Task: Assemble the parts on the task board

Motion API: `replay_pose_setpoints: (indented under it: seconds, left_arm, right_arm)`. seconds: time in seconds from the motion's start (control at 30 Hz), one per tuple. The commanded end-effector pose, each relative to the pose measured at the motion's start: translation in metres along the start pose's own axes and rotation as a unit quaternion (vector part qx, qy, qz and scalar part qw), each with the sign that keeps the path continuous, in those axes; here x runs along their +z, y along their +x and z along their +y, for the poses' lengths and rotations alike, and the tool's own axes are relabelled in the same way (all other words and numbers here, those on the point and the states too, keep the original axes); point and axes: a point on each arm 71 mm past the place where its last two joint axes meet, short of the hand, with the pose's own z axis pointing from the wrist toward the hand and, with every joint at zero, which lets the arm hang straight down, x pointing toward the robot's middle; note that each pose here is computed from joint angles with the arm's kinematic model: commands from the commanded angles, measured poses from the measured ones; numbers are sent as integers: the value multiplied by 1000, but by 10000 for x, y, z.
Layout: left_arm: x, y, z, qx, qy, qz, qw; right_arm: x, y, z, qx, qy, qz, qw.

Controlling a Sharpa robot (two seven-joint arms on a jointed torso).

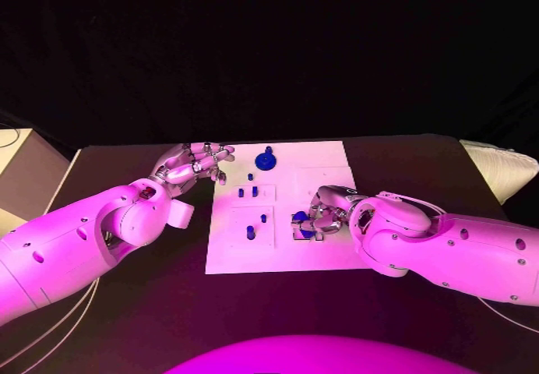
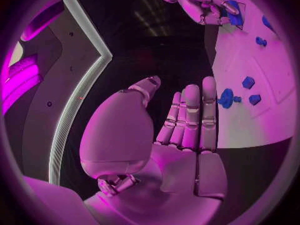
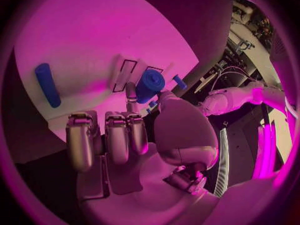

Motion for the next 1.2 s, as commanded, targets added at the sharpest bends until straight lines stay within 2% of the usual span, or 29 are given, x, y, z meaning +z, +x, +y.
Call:
replay_pose_setpoints:
  seconds: [0.03, 0.77, 1.2]
  left_arm:
    - [3, 23, -2, -4, 1, 10, 1000]
    - [1, 17, 6, -4, -2, 9, 1000]
    - [-15, 4, 20, -2, -6, 7, 1000]
  right_arm:
    - [5, 11, 38, -10, -8, -5, 1000]
    - [9, 46, 84, -14, -15, 1, 1000]
    - [-80, 34, 52, -11, -21, -11, 1000]
